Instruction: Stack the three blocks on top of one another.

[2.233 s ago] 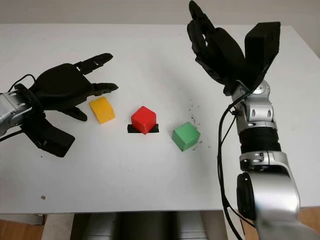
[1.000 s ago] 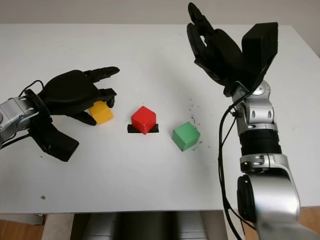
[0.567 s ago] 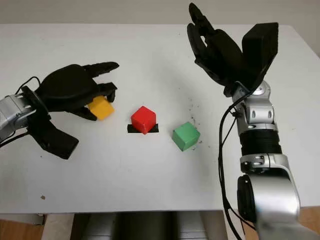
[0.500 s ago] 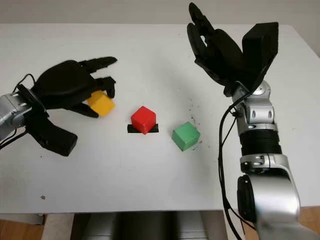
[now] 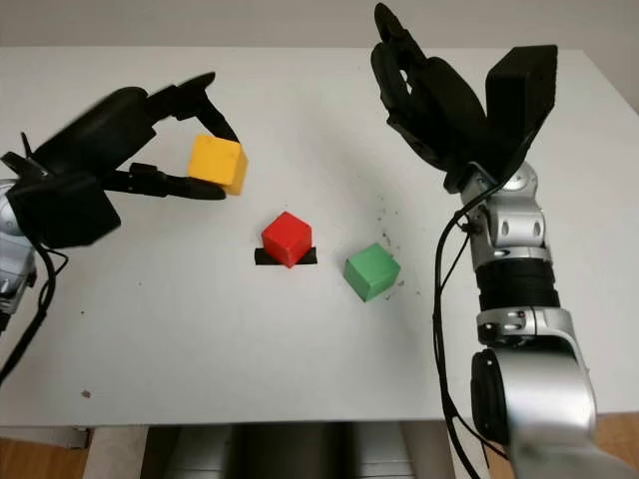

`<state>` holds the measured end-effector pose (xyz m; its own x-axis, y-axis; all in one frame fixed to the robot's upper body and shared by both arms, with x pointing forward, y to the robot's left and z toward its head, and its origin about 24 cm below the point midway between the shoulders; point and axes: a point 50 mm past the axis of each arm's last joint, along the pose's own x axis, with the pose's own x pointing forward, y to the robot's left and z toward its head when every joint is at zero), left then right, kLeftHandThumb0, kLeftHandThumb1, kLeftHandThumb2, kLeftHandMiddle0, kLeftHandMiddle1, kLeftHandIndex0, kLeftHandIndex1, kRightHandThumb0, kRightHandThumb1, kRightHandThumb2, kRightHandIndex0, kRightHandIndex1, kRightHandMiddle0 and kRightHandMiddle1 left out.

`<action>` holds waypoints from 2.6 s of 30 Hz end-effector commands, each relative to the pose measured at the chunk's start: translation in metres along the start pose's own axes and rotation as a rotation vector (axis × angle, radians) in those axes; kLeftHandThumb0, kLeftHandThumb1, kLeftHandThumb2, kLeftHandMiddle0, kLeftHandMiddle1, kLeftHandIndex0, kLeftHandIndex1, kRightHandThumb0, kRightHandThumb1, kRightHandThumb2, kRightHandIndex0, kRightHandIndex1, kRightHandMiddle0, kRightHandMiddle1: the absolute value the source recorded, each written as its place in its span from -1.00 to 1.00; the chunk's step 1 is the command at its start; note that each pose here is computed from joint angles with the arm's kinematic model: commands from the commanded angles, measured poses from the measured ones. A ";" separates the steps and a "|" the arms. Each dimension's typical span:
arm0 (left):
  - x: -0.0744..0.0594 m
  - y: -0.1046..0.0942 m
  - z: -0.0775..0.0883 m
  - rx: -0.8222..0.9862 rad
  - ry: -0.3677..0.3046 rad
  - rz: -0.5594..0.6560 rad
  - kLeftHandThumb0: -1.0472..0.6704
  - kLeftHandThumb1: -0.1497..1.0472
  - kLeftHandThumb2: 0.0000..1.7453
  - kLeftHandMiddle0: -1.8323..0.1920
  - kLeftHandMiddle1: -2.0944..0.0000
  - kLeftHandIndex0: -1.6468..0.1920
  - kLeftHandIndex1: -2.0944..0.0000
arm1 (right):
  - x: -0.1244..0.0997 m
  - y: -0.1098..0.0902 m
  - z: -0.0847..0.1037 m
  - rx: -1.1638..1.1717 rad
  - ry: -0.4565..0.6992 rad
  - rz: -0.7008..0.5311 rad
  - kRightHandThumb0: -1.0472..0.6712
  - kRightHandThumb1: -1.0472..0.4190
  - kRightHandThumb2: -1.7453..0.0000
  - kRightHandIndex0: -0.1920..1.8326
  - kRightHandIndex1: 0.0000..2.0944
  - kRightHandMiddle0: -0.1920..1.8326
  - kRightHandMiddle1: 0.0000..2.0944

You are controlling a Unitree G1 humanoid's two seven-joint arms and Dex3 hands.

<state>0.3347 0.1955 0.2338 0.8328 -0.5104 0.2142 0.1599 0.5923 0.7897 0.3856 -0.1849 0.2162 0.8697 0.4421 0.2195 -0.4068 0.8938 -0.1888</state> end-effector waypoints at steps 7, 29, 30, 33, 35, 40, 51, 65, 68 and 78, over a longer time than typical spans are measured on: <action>0.000 -0.015 0.007 -0.196 0.006 -0.007 -0.38 0.97 -0.94 0.83 0.97 0.42 -0.35 | -0.001 0.001 0.001 -0.005 -0.016 0.006 -0.73 -1.00 0.30 -1.00 -1.00 -1.00 -1.00; 0.024 -0.048 0.003 -0.198 0.066 -0.107 -0.41 0.97 -0.93 0.82 0.94 0.46 -0.58 | -0.003 0.002 -0.002 0.008 -0.020 -0.009 -0.71 -1.00 0.31 -1.00 -1.00 -1.00 -1.00; 0.024 -0.048 0.004 -0.183 0.068 -0.110 -0.41 0.97 -0.93 0.82 0.94 0.47 -0.58 | -0.003 0.002 -0.002 0.007 -0.020 -0.009 -0.71 -1.00 0.31 -1.00 -1.00 -1.00 -1.00; 0.024 -0.049 0.006 -0.109 0.083 -0.116 -0.39 0.98 -0.93 0.82 0.94 0.50 -0.59 | -0.004 0.002 -0.002 -0.003 -0.021 -0.010 -0.70 -1.00 0.30 -1.00 -1.00 -1.00 -1.00; 0.024 -0.050 0.007 -0.071 0.091 -0.115 -0.36 0.98 -0.94 0.82 0.95 0.52 -0.57 | -0.005 0.002 -0.002 -0.005 -0.020 -0.015 -0.70 -1.00 0.30 -1.00 -1.00 -1.00 -1.00; 0.026 -0.053 0.006 -0.031 0.095 -0.111 -0.31 0.96 -0.94 0.83 0.95 0.50 -0.53 | -0.005 0.003 -0.003 -0.016 -0.021 -0.021 -0.70 -1.00 0.29 -1.00 -1.00 -1.00 -1.00; 0.028 -0.056 0.006 -0.008 0.093 -0.132 -0.32 0.97 -0.94 0.83 0.95 0.53 -0.59 | -0.007 0.002 -0.005 -0.009 -0.015 -0.040 -0.69 -1.00 0.30 -1.00 -1.00 -1.00 -1.00; 0.026 -0.058 0.004 -0.016 0.121 -0.161 -0.32 0.95 -0.94 0.85 0.95 0.52 -0.57 | -0.006 0.003 -0.004 -0.022 -0.015 -0.028 -0.68 -1.00 0.29 -1.00 -1.00 -1.00 -1.00; 0.026 -0.058 0.003 -0.006 0.128 -0.165 -0.33 0.96 -0.94 0.85 0.95 0.54 -0.56 | -0.006 0.003 -0.004 -0.026 -0.014 -0.025 -0.68 -1.00 0.28 -1.00 -1.00 -1.00 -1.00; 0.026 -0.058 0.003 0.010 0.162 -0.208 -0.44 0.93 -0.94 0.99 0.98 0.59 0.79 | -0.007 0.003 -0.004 -0.037 -0.004 -0.021 -0.69 -1.00 0.29 -1.00 -1.00 -1.00 -1.00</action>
<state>0.3462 0.1494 0.1857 0.8633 -0.5004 -0.0665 0.3473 0.4931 0.7976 0.3819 -0.1844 0.2085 0.8806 0.4198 0.2198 -0.3804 0.9028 -0.2006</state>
